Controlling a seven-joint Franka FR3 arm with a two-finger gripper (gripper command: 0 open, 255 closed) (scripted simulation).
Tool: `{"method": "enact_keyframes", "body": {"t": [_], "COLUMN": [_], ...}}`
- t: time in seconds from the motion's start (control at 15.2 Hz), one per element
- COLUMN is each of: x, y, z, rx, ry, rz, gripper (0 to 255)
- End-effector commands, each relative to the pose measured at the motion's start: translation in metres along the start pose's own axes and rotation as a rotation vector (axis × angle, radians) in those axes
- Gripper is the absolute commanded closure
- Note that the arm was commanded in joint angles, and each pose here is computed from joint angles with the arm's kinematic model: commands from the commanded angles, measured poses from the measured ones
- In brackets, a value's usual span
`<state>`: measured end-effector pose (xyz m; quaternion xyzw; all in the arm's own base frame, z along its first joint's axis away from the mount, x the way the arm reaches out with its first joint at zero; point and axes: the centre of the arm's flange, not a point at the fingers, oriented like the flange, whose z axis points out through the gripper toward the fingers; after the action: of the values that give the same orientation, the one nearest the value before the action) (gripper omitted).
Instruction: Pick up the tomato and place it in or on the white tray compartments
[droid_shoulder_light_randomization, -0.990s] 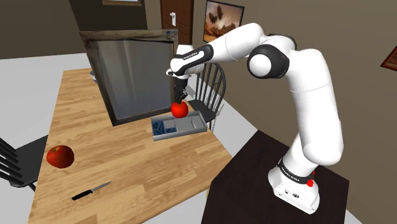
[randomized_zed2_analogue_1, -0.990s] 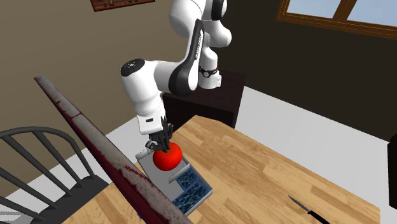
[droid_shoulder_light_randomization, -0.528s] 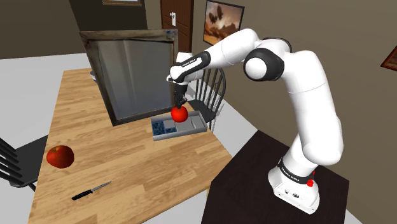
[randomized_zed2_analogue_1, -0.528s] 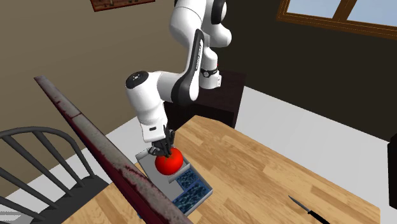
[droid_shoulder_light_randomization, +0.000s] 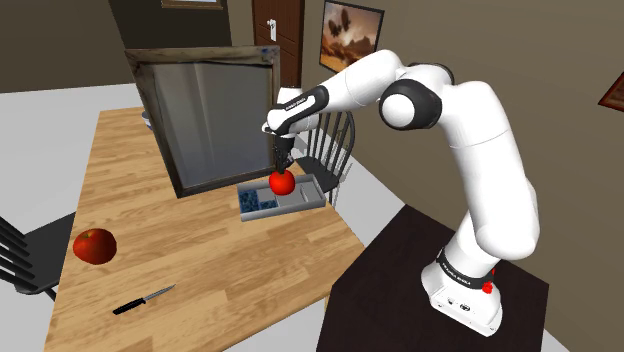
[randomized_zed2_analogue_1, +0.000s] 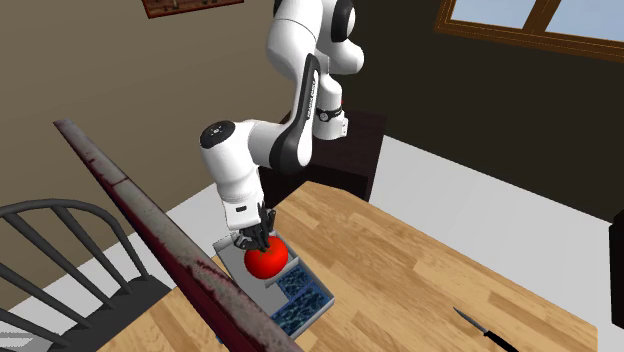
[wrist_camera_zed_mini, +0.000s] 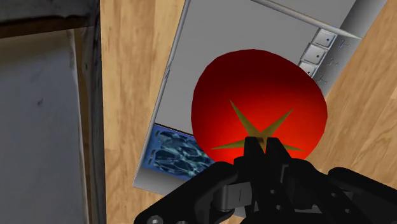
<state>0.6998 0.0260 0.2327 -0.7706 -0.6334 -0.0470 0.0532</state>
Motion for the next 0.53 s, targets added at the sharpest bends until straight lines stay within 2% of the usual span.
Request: {"method": "enact_keyframes", "body": {"t": [0.0, 0.13, 0.2, 0.46], "x": [-0.0001, -0.0001, 0.0000, 0.0003], "y": [-0.0003, -0.0003, 0.0000, -0.0002], "z": [0.0014, 0.0014, 0.0013, 0.0013], "rx": [0.002, 0.002, 0.002, 0.002], "ry": [-0.001, -0.001, -0.001, -0.001], "rz": [0.000, 0.000, 0.000, 0.000], "gripper": [255, 255, 0, 0]}}
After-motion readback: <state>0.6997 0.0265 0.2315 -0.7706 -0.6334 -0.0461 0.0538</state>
